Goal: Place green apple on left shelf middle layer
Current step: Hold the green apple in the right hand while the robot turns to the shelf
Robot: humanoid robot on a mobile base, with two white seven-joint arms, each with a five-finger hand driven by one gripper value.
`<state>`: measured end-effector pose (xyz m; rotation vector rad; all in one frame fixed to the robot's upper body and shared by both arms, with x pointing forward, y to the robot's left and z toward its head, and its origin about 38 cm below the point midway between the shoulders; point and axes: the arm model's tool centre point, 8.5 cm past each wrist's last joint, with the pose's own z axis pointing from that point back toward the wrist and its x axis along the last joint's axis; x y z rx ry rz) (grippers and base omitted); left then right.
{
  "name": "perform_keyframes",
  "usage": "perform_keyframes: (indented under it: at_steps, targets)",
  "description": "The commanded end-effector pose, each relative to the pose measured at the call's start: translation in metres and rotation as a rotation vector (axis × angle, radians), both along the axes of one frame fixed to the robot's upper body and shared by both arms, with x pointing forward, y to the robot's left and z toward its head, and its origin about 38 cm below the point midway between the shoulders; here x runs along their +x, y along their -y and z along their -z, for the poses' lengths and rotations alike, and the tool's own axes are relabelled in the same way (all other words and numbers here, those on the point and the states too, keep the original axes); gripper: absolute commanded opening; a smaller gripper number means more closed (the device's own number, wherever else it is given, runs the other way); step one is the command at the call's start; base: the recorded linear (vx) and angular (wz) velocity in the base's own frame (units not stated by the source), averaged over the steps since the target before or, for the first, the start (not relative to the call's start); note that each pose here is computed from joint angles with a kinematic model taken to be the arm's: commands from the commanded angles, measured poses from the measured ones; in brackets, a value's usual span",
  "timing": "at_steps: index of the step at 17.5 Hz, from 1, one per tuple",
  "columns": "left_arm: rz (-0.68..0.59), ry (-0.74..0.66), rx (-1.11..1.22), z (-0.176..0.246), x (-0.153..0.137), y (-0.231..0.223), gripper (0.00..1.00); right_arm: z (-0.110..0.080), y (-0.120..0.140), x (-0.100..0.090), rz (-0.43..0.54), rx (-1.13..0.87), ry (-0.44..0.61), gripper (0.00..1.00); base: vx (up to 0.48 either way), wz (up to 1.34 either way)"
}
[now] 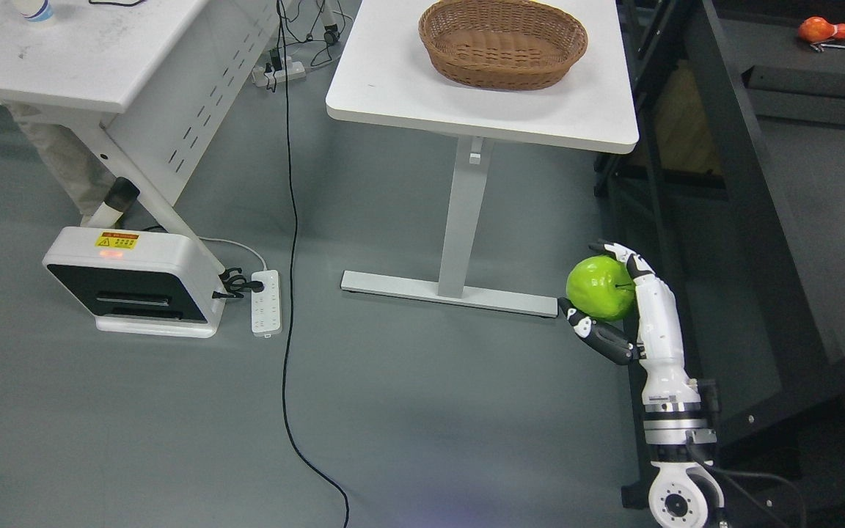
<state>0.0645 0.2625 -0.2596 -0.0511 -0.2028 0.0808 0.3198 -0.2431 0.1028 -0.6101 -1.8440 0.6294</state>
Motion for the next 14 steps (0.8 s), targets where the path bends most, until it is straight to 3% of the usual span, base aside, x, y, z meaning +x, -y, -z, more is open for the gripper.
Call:
perform_keyframes:
  at_steps: [1,14]
  targets:
    - [-0.001,0.001,0.018,-0.001,0.0003,-0.0113,1.0,-0.0013,0.0022,0.0008,-0.006,-0.014,0.002,0.0,-0.201,-0.18]
    - [-0.001,0.001,0.018,-0.001,0.0003,-0.0113,1.0,-0.0008,-0.0034,0.0008,-0.023,-0.013,0.001,0.0,-0.13,-0.47]
